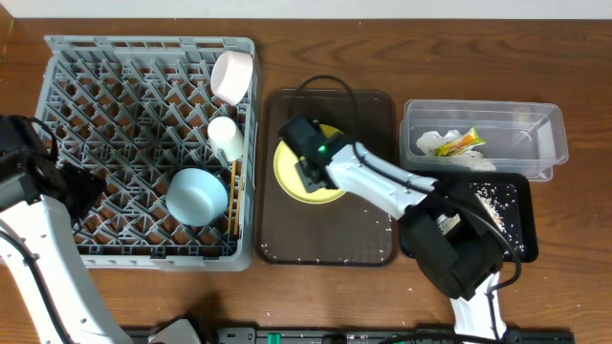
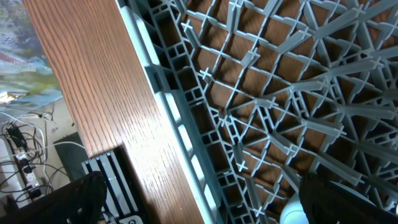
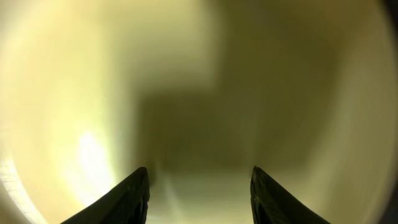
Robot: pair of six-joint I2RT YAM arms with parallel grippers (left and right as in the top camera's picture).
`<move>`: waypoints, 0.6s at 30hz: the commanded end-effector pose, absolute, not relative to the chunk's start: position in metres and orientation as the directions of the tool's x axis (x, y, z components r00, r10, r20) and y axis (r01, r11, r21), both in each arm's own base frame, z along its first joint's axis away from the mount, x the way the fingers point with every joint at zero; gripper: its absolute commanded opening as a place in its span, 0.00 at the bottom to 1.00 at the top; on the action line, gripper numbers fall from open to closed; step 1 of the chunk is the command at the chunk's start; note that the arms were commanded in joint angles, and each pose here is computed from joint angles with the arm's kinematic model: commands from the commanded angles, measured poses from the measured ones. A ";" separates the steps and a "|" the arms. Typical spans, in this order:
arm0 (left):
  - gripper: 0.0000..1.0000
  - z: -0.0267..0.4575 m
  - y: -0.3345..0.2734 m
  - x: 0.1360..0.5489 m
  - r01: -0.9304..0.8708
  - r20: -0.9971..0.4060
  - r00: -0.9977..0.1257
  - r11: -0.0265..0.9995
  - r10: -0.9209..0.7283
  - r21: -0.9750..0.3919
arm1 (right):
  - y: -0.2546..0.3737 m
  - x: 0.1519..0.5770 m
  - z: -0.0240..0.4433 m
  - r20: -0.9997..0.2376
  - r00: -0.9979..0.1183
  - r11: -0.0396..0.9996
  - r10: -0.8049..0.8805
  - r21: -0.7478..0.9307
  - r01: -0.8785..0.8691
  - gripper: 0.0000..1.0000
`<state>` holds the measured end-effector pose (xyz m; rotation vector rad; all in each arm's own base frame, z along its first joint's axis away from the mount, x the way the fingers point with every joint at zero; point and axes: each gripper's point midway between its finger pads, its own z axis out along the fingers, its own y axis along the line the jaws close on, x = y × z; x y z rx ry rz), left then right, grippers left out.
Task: Sort waste into correct bins and load items into the dishwasher
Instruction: 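Lower the right gripper to the yellow plate rim and grasp it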
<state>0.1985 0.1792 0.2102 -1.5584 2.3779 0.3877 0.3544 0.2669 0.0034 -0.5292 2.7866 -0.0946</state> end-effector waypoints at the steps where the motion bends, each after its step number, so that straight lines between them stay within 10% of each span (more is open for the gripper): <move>1: 1.00 0.213 0.181 0.196 -0.923 -0.376 -0.377 0.376 -0.846 0.080 | 0.215 0.341 -0.037 -0.137 -0.941 0.936 -0.309 -0.221 -0.275 0.51; 11: 1.00 0.213 0.181 0.196 -0.923 -0.377 -0.377 0.376 -0.846 0.079 | 0.174 0.362 -0.037 -0.134 -0.972 0.964 -0.191 -0.214 -0.160 0.46; 18: 1.00 0.213 0.181 0.196 -0.923 -0.377 -0.377 0.376 -0.846 0.080 | 0.236 0.369 0.000 -0.185 -0.912 0.924 -0.366 0.042 -0.379 0.51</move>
